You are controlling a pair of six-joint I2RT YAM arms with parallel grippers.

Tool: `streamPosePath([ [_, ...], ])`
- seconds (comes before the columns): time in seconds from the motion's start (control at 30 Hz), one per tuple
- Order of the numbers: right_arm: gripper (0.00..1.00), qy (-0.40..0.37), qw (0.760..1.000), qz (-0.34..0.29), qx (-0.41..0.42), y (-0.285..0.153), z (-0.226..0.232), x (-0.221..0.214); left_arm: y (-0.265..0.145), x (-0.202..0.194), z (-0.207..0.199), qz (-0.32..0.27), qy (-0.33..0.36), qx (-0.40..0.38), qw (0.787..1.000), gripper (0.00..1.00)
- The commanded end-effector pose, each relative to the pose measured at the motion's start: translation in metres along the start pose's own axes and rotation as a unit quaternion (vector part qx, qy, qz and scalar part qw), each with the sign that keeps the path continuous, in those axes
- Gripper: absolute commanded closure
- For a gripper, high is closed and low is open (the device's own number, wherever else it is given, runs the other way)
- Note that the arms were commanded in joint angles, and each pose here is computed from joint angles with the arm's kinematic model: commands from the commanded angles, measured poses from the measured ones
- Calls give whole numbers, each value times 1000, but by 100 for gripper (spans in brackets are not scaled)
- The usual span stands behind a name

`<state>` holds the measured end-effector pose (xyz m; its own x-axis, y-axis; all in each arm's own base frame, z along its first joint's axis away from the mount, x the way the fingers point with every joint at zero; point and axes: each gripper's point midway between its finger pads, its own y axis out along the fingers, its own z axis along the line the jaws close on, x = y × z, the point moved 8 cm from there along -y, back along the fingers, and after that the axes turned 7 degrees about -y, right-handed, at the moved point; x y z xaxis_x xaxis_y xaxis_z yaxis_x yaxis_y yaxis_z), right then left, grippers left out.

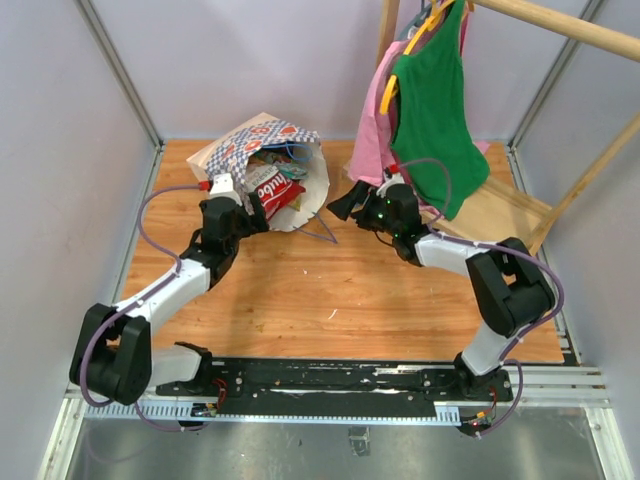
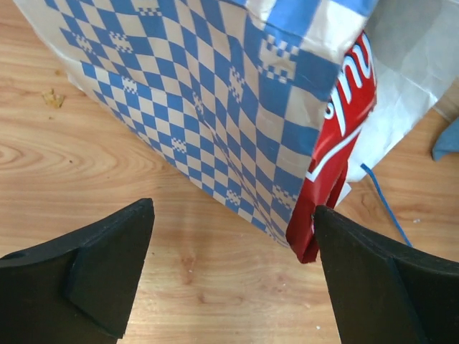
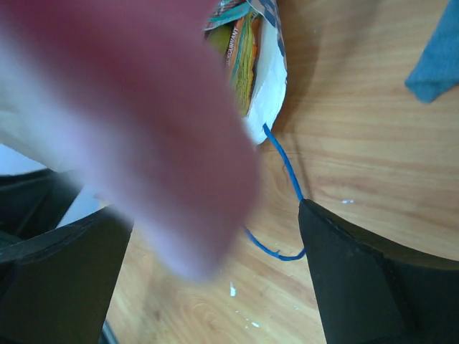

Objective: Take the snacks out of the paper bag

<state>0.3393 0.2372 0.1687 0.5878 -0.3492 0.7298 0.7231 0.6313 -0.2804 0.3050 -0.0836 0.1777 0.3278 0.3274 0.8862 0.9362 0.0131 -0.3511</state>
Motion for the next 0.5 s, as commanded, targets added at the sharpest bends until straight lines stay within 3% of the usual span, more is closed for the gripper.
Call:
streamPosePath([
  [0.0,0,116,991,-39,43,6,15,11,-11,7,-4,-9,-4,-33,999,0],
  [0.13,1,152,984,-6,93,28,34,5,-14,8,-7,-9,-1,-62,998,0],
  [0.47,1,234,965,-10,120,82,60,5,-12,9,6,2,-24,-75,997,0],
])
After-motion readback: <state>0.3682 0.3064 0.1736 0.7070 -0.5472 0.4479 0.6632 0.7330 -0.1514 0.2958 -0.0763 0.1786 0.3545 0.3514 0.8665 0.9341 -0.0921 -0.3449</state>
